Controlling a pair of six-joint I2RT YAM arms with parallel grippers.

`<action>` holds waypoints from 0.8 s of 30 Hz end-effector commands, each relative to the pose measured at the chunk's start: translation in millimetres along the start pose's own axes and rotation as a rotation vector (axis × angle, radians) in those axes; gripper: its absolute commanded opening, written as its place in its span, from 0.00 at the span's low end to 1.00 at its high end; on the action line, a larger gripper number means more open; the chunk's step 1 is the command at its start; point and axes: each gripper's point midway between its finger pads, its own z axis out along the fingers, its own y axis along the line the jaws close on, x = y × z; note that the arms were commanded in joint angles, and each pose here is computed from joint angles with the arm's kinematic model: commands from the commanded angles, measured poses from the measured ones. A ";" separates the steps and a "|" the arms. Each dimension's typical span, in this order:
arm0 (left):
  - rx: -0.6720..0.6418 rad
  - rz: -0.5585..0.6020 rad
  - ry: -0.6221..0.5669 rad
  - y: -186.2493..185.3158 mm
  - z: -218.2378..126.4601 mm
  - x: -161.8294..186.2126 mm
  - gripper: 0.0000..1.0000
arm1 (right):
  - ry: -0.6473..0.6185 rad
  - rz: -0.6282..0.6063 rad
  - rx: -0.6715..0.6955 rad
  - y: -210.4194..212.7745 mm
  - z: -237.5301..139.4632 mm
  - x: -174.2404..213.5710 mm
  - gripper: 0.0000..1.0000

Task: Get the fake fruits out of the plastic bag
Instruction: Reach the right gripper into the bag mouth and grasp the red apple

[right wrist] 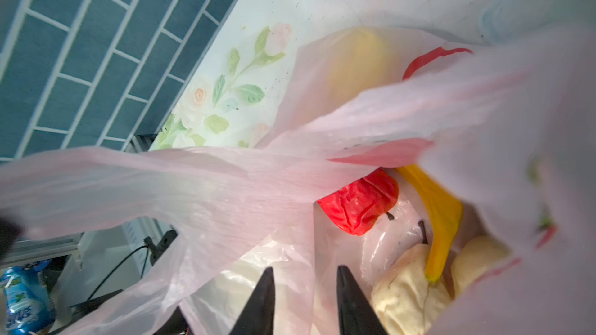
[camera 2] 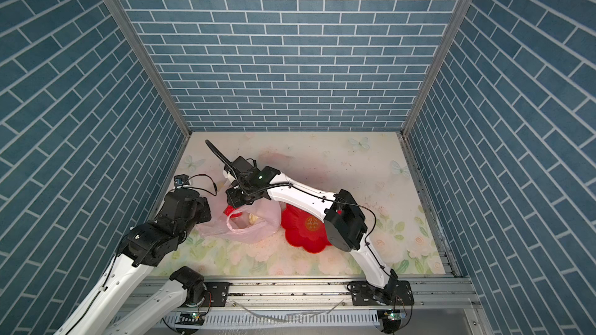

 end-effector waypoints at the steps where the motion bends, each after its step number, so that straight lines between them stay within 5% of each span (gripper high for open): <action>1: -0.029 -0.005 0.016 9.7 -1.4 8.3 0.06 | 0.050 0.015 0.030 -16.5 22.0 9.9 0.41; 12: -0.073 -0.031 -0.019 23.4 -7.9 7.6 0.06 | 0.060 -0.014 0.040 -23.2 43.3 9.0 0.66; 24: -0.025 -0.102 0.013 20.4 -5.1 26.2 0.06 | 0.020 -0.032 0.070 -31.9 60.8 -1.5 0.81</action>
